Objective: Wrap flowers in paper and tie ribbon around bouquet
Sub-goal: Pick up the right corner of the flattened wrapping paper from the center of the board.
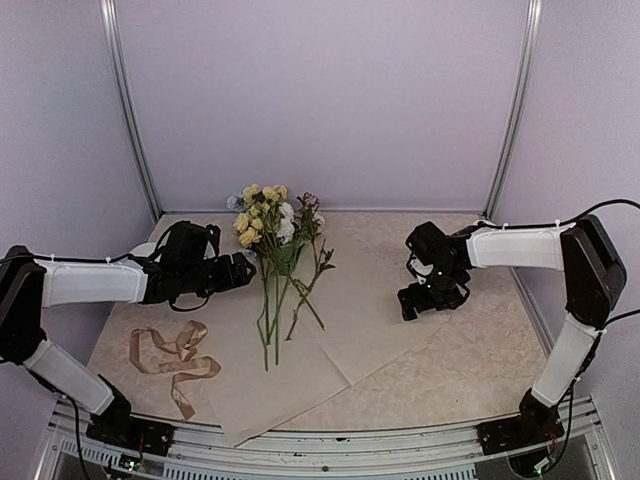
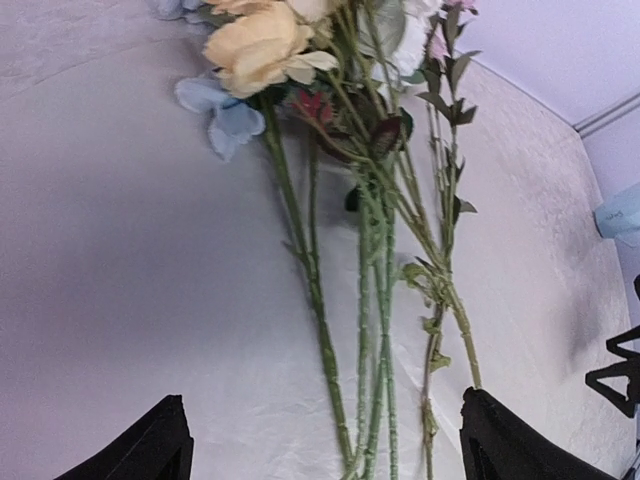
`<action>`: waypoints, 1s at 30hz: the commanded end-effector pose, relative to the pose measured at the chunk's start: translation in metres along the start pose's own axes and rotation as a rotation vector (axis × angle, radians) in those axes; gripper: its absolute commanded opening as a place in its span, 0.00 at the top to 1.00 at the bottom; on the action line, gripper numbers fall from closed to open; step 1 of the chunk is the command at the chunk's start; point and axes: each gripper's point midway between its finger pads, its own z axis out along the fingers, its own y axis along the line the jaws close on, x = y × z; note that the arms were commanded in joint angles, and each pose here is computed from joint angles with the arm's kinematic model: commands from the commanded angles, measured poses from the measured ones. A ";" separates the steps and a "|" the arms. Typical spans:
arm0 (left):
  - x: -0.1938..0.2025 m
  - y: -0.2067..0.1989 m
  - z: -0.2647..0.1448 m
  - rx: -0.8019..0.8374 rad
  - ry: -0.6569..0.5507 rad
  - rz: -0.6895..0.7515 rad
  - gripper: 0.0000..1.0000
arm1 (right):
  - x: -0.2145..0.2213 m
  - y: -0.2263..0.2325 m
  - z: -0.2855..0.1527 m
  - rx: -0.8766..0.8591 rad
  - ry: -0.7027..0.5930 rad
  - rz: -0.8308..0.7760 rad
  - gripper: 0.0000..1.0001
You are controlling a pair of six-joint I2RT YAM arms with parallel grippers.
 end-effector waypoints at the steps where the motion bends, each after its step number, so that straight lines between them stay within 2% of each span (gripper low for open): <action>1: 0.018 0.045 -0.003 -0.107 0.045 -0.020 0.09 | 0.020 0.017 0.023 -0.099 0.113 -0.056 0.05; 6: 0.056 0.066 0.015 -0.059 0.134 -0.121 0.09 | 0.015 0.038 0.036 -0.202 0.119 -0.070 0.10; 13: 0.088 0.076 0.038 -0.061 0.234 -0.111 0.10 | -0.003 0.074 0.034 -0.339 0.064 -0.068 0.17; 16: 0.094 0.076 0.042 -0.054 0.256 -0.104 0.11 | -0.013 0.085 0.028 -0.397 0.015 -0.048 0.23; 18: 0.096 0.076 0.043 -0.054 0.261 -0.101 0.11 | -0.020 0.095 0.023 -0.457 -0.016 -0.036 0.37; 21: 0.095 0.077 0.044 -0.057 0.257 -0.097 0.11 | -0.029 0.106 0.016 -0.524 -0.044 -0.029 0.68; 24: 0.089 0.074 0.041 -0.049 0.240 -0.082 0.11 | -0.036 0.099 0.012 -0.484 -0.070 -0.016 0.99; 30: 0.063 0.072 0.035 -0.086 0.186 0.014 0.10 | -0.041 0.057 0.006 -0.373 -0.120 0.058 1.00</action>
